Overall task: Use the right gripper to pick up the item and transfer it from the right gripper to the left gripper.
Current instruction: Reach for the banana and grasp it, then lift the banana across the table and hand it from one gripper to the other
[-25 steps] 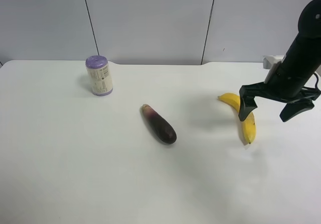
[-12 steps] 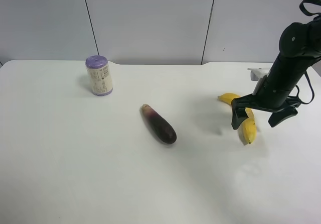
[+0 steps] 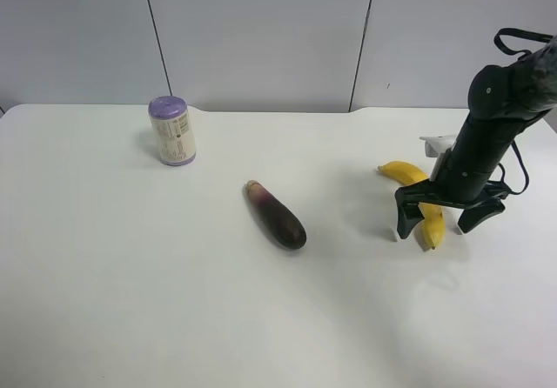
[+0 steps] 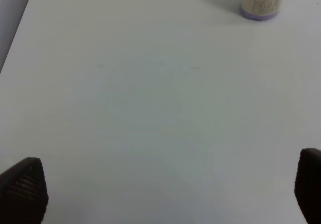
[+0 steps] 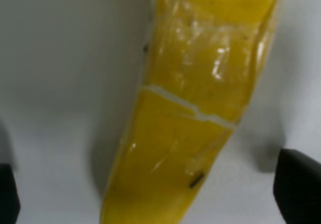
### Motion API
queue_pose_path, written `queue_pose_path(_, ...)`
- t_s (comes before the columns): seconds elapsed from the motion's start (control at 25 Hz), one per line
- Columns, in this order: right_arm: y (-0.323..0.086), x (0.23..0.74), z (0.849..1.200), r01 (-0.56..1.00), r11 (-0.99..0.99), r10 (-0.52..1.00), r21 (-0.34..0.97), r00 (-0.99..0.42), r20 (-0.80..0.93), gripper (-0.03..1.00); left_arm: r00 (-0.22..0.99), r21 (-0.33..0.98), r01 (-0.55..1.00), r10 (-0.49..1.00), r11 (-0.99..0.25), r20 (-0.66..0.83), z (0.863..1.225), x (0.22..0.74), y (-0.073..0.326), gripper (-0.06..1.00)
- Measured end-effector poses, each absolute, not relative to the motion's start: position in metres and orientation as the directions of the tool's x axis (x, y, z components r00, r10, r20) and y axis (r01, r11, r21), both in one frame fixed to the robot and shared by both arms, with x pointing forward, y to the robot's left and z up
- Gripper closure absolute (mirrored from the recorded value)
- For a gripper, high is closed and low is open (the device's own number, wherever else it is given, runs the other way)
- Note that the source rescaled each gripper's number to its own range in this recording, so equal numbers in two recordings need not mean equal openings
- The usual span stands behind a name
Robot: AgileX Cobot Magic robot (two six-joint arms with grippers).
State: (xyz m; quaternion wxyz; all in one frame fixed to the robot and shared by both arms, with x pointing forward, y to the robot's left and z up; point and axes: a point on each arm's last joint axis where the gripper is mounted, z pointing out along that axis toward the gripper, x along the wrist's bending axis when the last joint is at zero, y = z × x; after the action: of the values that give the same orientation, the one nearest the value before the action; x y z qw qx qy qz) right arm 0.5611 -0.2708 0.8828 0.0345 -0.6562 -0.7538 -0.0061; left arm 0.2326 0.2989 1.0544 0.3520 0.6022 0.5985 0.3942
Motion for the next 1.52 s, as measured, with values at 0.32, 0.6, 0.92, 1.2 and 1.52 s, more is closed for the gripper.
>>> queue_pose_path(0.32,-0.271,0.561,0.879,0.988,0.145,0.988,-0.047,-0.143,0.055,0.26,-0.027,0.896,0.443,0.998,-0.036,0.053,1.054,0.233,0.299,-0.06)
queue_pose_path(0.6,-0.271,0.561,0.877,0.985,0.168,0.985,-0.051,-0.165,0.057,0.85,-0.026,0.896,0.443,0.998,-0.035,0.053,1.054,0.233,0.299,-0.06)
queue_pose_path(0.92,-0.271,0.561,0.877,0.981,0.19,0.981,-0.047,-0.188,0.058,0.97,-0.026,0.896,0.443,0.998,-0.035,0.053,1.054,0.233,0.299,-0.06)
queue_pose_path(1.2,-0.271,0.56,0.904,0.982,0.189,0.98,0.017,-0.19,0.054,0.97,-0.026,0.896,0.443,0.998,-0.035,0.053,1.054,0.233,0.299,-0.06)
queue_pose_path(1.52,-0.27,0.551,0.946,0.978,0.193,0.978,0.084,-0.199,0.068,0.97,-0.026,0.896,0.443,0.998,-0.035,0.053,1.054,0.233,0.299,-0.06)
